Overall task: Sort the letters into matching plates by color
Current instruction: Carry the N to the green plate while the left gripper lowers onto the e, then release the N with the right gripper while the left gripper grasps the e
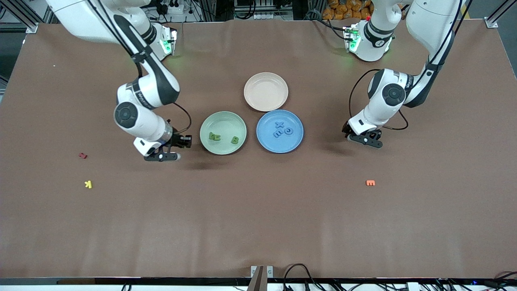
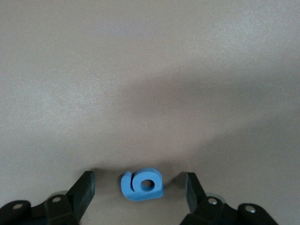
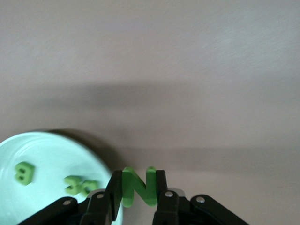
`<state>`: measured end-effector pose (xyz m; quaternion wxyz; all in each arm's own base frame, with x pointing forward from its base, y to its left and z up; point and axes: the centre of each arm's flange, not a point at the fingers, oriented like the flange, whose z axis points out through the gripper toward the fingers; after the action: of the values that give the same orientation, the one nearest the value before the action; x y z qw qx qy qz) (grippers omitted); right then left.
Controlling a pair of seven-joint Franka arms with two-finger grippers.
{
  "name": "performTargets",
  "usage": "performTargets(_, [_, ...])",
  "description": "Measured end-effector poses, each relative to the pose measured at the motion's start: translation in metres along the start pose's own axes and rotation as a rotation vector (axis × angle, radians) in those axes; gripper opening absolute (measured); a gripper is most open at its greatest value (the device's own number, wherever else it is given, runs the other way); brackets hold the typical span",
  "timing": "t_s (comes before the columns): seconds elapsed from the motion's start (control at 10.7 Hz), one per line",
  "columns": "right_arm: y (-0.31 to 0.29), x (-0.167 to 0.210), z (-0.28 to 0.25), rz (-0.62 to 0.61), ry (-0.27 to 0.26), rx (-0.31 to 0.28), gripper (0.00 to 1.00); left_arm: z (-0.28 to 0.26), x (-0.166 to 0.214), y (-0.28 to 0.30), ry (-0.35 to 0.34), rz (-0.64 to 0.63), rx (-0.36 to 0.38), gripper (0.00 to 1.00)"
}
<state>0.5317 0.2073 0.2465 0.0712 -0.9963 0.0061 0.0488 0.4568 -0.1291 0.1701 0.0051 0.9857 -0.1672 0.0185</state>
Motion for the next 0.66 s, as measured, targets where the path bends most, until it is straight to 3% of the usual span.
performTargets(0.66, [-0.111,-0.046,0.04,-0.025,-0.039,-0.036,0.33,0.003,-0.004,0.0,-0.009,0.0,-0.001,0.83])
